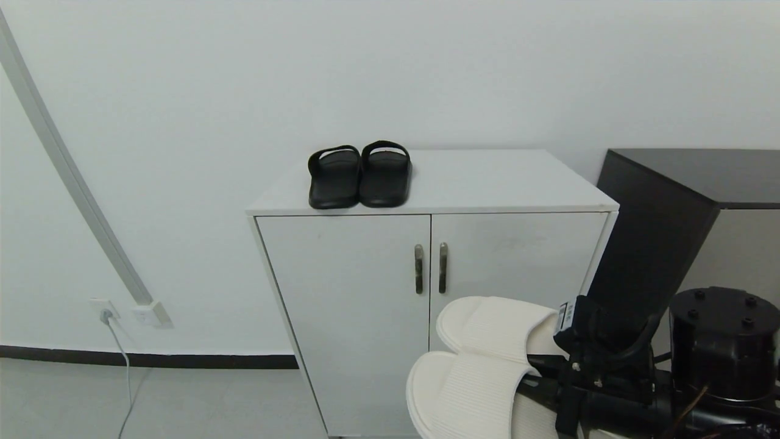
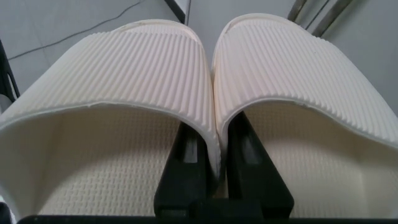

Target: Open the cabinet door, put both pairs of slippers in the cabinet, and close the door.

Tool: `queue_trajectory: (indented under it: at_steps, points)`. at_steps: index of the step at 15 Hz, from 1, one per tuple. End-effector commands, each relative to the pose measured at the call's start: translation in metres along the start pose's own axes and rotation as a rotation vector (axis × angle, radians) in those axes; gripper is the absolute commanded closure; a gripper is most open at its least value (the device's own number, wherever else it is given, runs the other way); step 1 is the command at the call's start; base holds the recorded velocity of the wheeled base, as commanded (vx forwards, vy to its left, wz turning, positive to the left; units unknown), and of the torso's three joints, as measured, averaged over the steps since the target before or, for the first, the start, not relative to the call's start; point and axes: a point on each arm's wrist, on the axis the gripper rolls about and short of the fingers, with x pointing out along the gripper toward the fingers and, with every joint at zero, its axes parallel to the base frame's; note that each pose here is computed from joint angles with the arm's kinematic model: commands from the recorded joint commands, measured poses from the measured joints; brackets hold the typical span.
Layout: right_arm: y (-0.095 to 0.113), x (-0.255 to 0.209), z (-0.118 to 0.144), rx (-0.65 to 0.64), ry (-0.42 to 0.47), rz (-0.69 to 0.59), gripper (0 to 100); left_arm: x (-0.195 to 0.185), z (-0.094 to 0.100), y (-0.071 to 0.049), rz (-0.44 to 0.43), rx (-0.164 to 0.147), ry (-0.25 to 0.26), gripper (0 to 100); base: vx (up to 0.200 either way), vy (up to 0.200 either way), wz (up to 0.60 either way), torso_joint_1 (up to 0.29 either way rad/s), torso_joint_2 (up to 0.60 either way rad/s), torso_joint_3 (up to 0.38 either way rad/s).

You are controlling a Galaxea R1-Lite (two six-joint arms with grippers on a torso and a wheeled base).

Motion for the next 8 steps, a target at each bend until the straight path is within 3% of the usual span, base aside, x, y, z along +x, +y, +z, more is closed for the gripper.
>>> queue_trajectory:
  at_steps: [1, 8]
  points:
    - [0.0011, 0.0015, -0.0006, -0.001, 0.003, 0.007, 100, 0.0001, 0.0000, 0.0000, 0.000, 0.000, 0.001, 0, 0.000, 0.000, 0.00, -0.159, 0.48, 0.334]
    - [0.0008, -0.0034, 0.0004, 0.001, -0.008, 0.000, 100, 0.0001, 0.0000, 0.0000, 0.000, 0.000, 0.001, 0, 0.000, 0.000, 0.00, -0.122, 0.47, 0.345]
